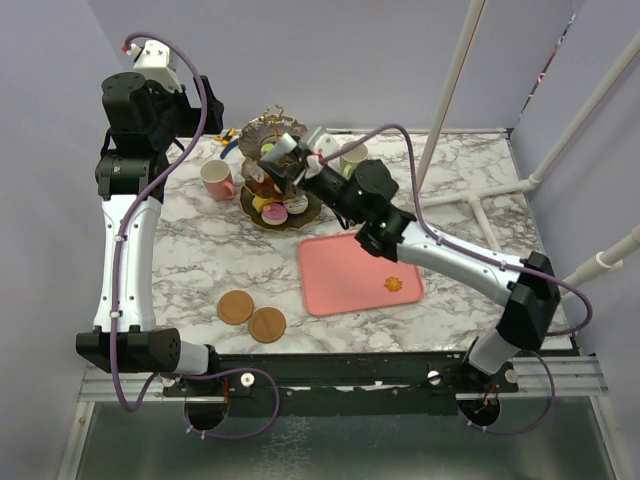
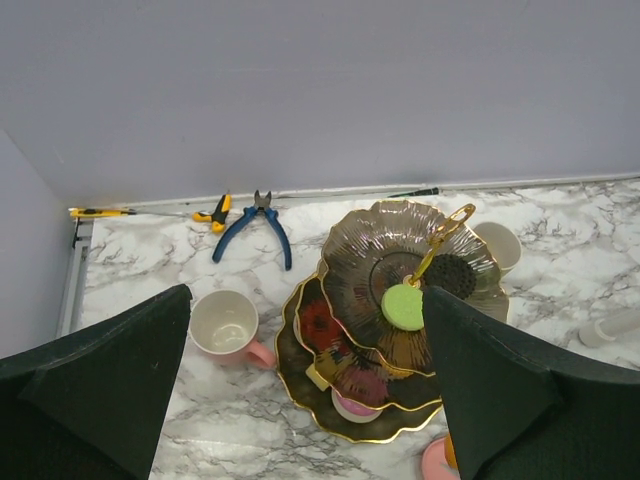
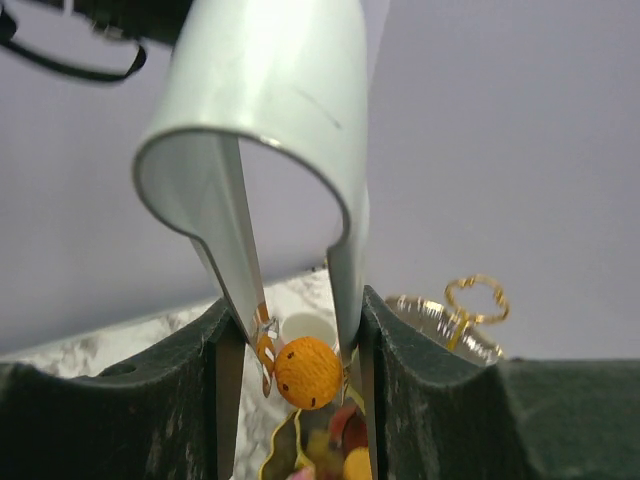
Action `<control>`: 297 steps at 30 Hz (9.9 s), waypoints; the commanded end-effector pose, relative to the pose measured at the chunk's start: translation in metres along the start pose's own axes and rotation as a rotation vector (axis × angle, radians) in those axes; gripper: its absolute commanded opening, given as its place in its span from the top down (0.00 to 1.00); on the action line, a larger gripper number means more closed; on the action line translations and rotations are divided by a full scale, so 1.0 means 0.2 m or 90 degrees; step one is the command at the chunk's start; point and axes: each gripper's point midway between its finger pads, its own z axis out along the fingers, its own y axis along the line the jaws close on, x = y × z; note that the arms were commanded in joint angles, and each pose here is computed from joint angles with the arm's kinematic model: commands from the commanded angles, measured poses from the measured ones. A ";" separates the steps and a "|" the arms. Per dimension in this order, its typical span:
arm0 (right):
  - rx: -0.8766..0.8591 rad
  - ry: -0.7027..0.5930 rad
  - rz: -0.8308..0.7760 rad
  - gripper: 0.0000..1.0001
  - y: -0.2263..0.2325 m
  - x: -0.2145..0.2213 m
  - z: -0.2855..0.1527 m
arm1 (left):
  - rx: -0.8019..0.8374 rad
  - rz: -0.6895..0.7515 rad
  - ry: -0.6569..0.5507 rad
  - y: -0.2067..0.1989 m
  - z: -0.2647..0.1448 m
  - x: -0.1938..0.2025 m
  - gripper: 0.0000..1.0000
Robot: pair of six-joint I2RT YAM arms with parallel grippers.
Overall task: Serve the afternoon tea
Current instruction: Place the desert on the desert table, then pick up the desert from the tray, then place the desert on the desert table, then place the clamp on the tray.
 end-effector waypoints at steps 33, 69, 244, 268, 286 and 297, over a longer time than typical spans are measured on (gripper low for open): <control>0.050 -0.054 -0.022 0.61 -0.31 0.28 0.53 | -0.016 0.017 0.007 0.06 0.07 0.03 0.01; 0.013 0.026 0.063 0.51 -0.19 0.02 -0.20 | 0.005 0.009 -0.012 0.02 0.03 -0.02 0.01; 0.153 -0.020 -0.039 0.49 -0.82 0.00 0.32 | 0.031 0.021 -0.015 -0.01 0.02 0.01 0.01; -0.150 0.454 0.082 0.58 -0.15 0.44 -0.80 | 0.042 0.037 -0.013 -0.02 0.02 0.02 0.01; -0.297 0.849 0.006 0.61 0.10 1.18 -1.12 | 0.043 0.024 -0.017 -0.02 0.03 0.00 0.01; -0.357 0.945 -0.216 0.58 0.12 1.48 -1.14 | 0.045 0.029 -0.029 -0.03 0.01 -0.04 0.01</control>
